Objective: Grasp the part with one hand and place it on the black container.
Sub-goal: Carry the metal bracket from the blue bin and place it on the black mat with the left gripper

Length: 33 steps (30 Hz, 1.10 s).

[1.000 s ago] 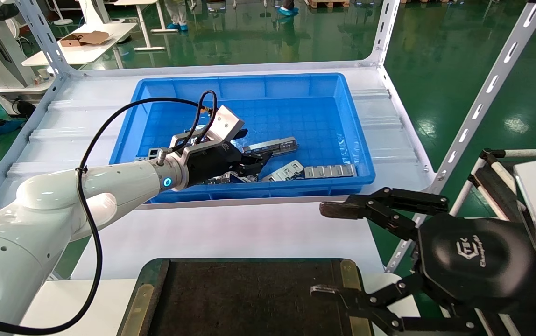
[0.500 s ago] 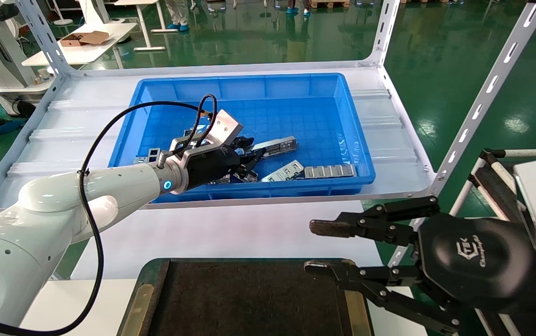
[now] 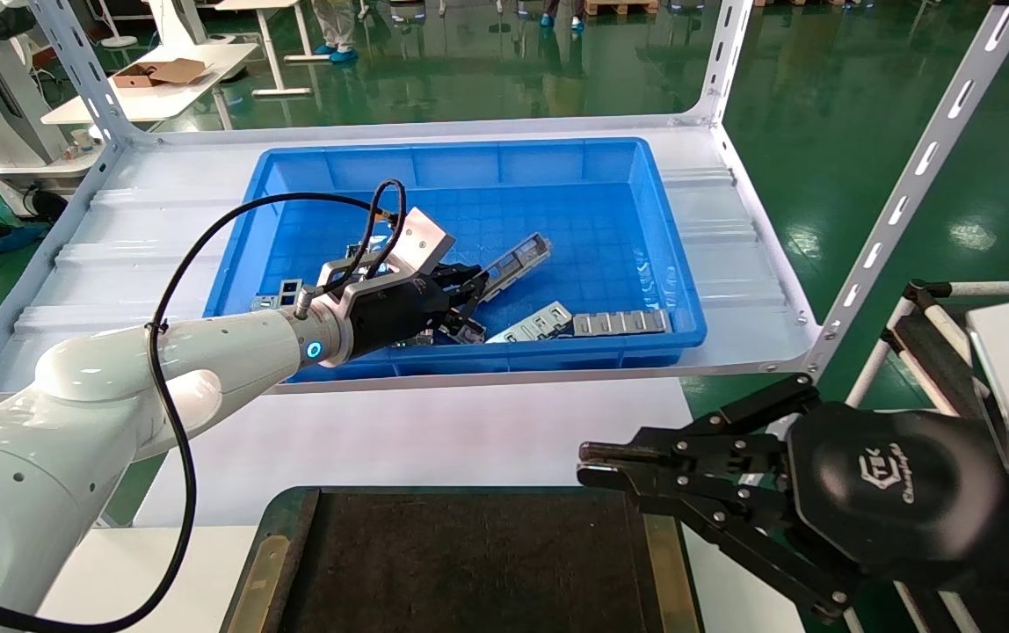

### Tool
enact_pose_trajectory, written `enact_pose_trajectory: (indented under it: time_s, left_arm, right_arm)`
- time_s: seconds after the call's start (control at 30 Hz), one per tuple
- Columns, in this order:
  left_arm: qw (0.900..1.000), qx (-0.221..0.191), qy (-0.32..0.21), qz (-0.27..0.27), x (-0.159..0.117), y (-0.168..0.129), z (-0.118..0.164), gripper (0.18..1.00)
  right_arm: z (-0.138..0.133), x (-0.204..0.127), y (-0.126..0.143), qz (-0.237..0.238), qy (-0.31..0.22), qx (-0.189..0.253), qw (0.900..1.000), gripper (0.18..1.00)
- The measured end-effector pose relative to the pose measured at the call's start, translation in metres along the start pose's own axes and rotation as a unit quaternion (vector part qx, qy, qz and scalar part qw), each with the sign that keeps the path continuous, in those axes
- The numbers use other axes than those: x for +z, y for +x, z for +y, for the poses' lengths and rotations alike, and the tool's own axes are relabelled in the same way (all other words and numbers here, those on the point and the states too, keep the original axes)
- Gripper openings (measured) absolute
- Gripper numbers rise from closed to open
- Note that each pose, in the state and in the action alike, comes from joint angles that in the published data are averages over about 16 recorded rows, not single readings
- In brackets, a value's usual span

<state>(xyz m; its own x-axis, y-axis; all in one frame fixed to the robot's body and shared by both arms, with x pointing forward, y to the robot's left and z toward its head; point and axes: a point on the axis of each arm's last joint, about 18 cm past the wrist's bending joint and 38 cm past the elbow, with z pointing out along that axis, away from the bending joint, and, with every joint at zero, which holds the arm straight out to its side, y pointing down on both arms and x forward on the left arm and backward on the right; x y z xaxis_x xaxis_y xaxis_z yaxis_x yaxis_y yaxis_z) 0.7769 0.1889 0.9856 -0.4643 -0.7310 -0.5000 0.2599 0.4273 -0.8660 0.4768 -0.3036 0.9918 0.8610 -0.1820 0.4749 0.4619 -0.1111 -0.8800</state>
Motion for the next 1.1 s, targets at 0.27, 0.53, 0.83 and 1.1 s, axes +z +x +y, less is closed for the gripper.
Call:
enact_pose_trajectory:
  time_s: [0.27,0.53,0.83,1.1]
  left_arm:
    - [0.9994,-0.02,0.027,-0.007,-0.004,-0.012,-0.019,0.244]
    - [0.997,-0.039,0.067,0.012,-0.017,-0.021,-0.038,0.241]
    - [0.9863,-0.039,0.129,0.095,-0.048,-0.013,-0.049,0.241]
    - [0.965,-0.035,0.176,0.191,-0.086,0.005,-0.046,0.24]
  right_arm:
    - [0.0,0.0,0.0,0.0,0.0,0.0,1.0,0.204]
    - [0.0,0.0,0.0,0.0,0.0,0.0,1.0,0.192]
    - [0.0,0.0,0.0,0.0,0.0,0.0,1.0,0.191]
    - [0.0,0.0,0.0,0.0,0.0,0.0,1.0,0.191]
